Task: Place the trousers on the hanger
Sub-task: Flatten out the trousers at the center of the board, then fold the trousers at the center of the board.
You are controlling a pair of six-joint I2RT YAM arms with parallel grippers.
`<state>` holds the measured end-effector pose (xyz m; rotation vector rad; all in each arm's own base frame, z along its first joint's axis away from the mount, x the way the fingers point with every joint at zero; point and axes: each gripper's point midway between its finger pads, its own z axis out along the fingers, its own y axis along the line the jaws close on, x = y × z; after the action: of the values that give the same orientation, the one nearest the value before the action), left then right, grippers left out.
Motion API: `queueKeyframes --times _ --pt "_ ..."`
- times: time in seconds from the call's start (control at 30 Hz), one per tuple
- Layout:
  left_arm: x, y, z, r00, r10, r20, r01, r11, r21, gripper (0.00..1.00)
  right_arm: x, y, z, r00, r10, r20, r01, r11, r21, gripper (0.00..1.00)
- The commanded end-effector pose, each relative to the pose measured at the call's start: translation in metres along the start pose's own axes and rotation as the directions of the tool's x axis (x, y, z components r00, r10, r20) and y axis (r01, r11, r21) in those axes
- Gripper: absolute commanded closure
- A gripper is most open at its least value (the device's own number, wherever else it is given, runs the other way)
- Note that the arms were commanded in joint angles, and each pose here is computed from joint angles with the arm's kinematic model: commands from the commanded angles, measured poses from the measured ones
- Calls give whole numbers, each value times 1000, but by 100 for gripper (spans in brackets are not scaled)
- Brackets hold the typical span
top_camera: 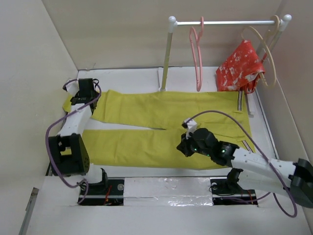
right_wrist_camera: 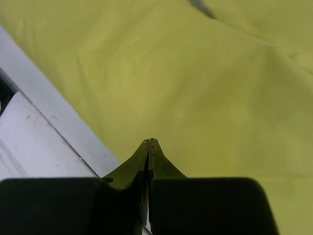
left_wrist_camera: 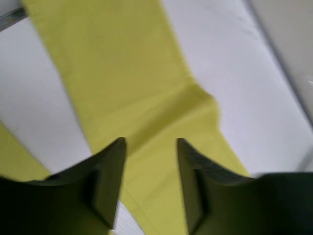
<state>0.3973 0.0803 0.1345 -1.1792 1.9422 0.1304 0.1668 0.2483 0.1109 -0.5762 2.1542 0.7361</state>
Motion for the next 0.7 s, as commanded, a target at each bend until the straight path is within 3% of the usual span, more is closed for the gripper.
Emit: queueKeyframes --times 0.0,0.1,0.13,0.17,0.37,0.4,0.47,0.5,0.53,0.6,0.63,0.67 --pt "-22 -67 -76 998 -4 63 -18 940 340 58 -35 55 32 995 -68 75 76 990 -120 100" --pt "-7 -93 -117 998 49 46 -65 879 473 81 -31 93 50 988 -139 72 148 976 -156 92" --pt "-5 -95 -127 997 64 50 -81 862 500 89 -44 108 55 985 -143 96 158 972 -172 84" --pt "-5 -91 -139 997 61 51 -79 846 528 92 -29 119 71 982 -181 59 189 965 -181 69" --pt "-8 -75 -177 995 30 93 -83 766 638 92 -36 156 138 958 -285 6 283 949 -136 35" --pt "-6 -75 -179 995 45 88 -92 760 644 91 -14 153 159 943 -329 -56 321 940 -114 34" --pt "-2 -74 -184 994 78 76 -109 749 654 90 0 149 173 920 -369 -130 361 929 -81 18" --pt "-1 -72 -185 993 87 80 -118 747 654 89 -10 156 182 922 -373 -107 367 927 -76 16" --pt "-2 -71 -187 993 85 88 -122 743 658 89 8 151 190 906 -395 -153 389 919 -64 13" --pt "-3 -67 -190 991 86 103 -133 738 662 88 12 148 198 902 -397 -168 395 917 -47 15" --pt "-3 -67 -191 991 89 104 -136 736 663 87 22 143 206 897 -399 -188 400 916 -35 20" --pt "-4 -66 -194 990 90 109 -140 731 668 87 25 139 209 892 -403 -205 408 913 -18 41"
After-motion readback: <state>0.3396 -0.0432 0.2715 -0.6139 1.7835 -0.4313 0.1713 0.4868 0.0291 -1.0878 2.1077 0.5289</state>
